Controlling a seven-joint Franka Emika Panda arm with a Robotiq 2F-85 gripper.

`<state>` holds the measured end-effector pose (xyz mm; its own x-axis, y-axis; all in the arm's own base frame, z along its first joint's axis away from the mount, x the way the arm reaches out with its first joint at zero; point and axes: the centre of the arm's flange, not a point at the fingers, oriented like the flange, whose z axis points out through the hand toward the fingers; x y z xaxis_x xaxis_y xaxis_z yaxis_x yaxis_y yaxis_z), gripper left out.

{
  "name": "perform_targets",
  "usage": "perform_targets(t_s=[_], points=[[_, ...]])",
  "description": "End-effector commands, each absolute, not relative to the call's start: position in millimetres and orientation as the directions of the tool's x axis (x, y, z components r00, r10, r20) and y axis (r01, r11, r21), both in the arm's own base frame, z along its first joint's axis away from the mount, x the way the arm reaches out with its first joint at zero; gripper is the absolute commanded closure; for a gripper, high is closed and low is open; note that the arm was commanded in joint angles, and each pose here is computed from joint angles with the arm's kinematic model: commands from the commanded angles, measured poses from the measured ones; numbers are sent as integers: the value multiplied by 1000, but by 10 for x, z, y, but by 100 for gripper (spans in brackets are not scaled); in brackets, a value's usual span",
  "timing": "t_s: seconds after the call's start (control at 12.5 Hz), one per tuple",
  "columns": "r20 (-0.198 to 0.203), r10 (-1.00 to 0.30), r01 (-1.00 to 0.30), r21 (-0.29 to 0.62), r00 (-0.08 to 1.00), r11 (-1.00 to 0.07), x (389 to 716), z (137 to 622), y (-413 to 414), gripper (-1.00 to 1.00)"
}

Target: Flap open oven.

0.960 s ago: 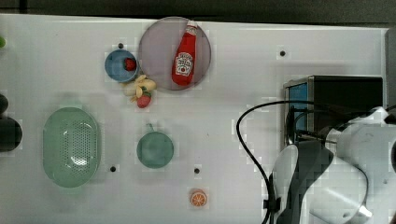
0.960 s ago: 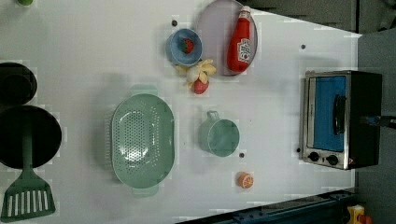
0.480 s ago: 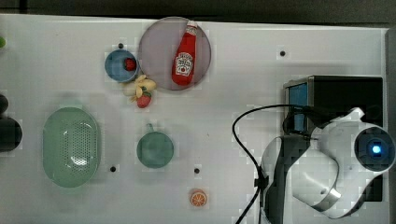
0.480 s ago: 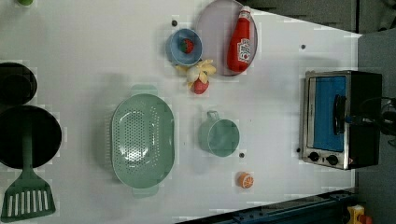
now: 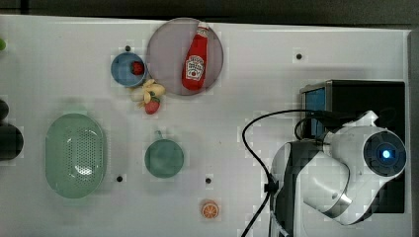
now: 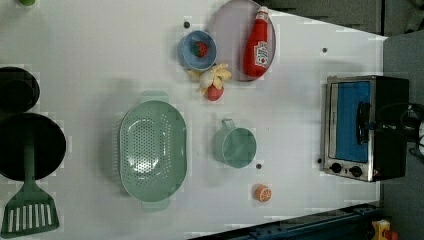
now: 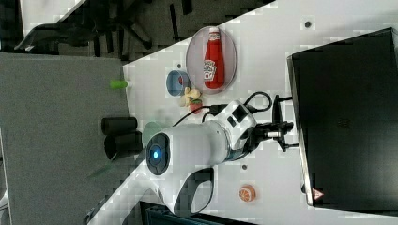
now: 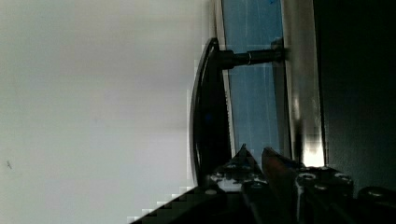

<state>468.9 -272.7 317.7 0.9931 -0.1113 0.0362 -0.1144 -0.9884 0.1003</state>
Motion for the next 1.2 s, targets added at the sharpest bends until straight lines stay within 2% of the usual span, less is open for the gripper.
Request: perform_targets(t_s=[0.08, 0.48, 0.8, 1.2], points=[[16, -4, -7, 152, 1000, -988, 4824, 3105, -2475, 65], [-25, -17, -9, 289, 1000, -957, 4928, 2993, -2046, 65], [-45, -12, 4, 322, 999, -947, 4942, 2798, -1599, 65], [-64, -28, 1, 416, 998, -909, 4990, 2365, -1030, 65]])
